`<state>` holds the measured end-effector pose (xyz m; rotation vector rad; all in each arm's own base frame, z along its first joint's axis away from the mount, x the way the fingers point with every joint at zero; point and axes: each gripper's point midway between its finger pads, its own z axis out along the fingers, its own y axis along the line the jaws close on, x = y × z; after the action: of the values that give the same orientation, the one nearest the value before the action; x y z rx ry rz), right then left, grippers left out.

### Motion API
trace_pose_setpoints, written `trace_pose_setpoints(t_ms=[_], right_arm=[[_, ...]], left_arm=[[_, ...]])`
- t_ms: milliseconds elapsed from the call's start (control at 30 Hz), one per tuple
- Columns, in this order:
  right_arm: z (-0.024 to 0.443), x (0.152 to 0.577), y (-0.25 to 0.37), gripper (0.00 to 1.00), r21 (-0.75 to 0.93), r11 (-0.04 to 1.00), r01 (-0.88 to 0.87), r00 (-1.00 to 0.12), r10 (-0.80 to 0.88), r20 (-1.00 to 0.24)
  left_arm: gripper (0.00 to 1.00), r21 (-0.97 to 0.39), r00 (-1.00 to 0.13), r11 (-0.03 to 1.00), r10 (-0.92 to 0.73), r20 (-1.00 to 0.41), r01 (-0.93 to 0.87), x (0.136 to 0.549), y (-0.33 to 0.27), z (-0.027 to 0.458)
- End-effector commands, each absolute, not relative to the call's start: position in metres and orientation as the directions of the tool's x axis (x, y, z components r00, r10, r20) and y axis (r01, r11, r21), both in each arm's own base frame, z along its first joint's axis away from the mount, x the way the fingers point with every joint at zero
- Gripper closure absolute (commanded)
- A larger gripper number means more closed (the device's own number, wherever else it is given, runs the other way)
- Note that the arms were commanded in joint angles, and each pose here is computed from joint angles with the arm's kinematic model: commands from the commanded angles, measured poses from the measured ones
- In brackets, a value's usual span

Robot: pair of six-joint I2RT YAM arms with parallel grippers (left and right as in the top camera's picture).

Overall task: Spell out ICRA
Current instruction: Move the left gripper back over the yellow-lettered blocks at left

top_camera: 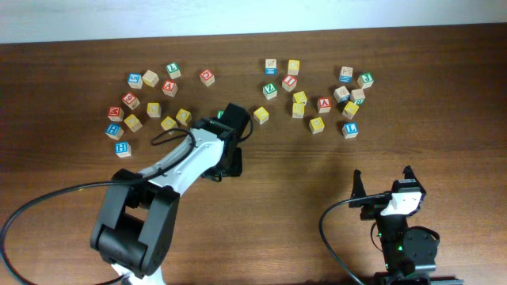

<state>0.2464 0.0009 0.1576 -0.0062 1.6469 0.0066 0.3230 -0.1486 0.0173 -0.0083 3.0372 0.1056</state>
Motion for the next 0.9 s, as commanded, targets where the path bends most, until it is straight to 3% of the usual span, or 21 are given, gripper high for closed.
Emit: trace_pose_setpoints(t_ms=[0, 200, 267, 300, 433, 600, 867], right_arm=[[0.155, 0.246, -0.002, 0.02, -0.003, 1.000, 0.007, -0.082, -0.002, -0.997], [0.155, 0.246, -0.002, 0.02, -0.002, 1.000, 0.007, -0.082, -0.002, -0.997], [0.155, 0.246, -0.002, 0.02, -0.003, 1.000, 0.007, -0.082, -0.002, -0.997], [0.155, 0.246, -0.002, 0.02, -0.003, 1.000, 0.007, -0.082, -0.002, -0.997], [0.155, 0.246, -0.002, 0.02, -0.002, 1.000, 0.007, -0.082, -0.002, -0.997], [0.155, 0.246, -0.002, 0.02, -0.002, 1.000, 0.007, -0.082, -0.002, -0.997], [0.155, 0.246, -0.002, 0.02, -0.002, 1.000, 0.007, -0.082, -0.002, -0.997]], left_arm=[[0.39, 0.053, -0.991, 0.999, 0.000, -0.135, -0.007, 0.339, -0.156, 0.034], [0.37, 0.040, -0.986, 0.997, -0.054, -0.159, -0.061, 0.364, -0.146, 0.091], [0.07, 0.020, -0.975, 0.994, -0.104, -0.196, -0.110, 0.382, -0.132, 0.113], [0.04, 0.008, -0.967, 0.990, -0.138, -0.216, -0.143, 0.391, -0.122, 0.122], [0.04, -0.007, -0.943, 0.968, -0.245, -0.224, -0.250, 0.406, -0.080, 0.126], [0.01, 0.080, -0.904, 0.930, -0.323, -0.279, -0.358, 0.415, -0.026, 0.129], [0.01, 0.056, -0.892, 0.916, -0.371, -0.259, -0.397, 0.414, -0.010, 0.128]])
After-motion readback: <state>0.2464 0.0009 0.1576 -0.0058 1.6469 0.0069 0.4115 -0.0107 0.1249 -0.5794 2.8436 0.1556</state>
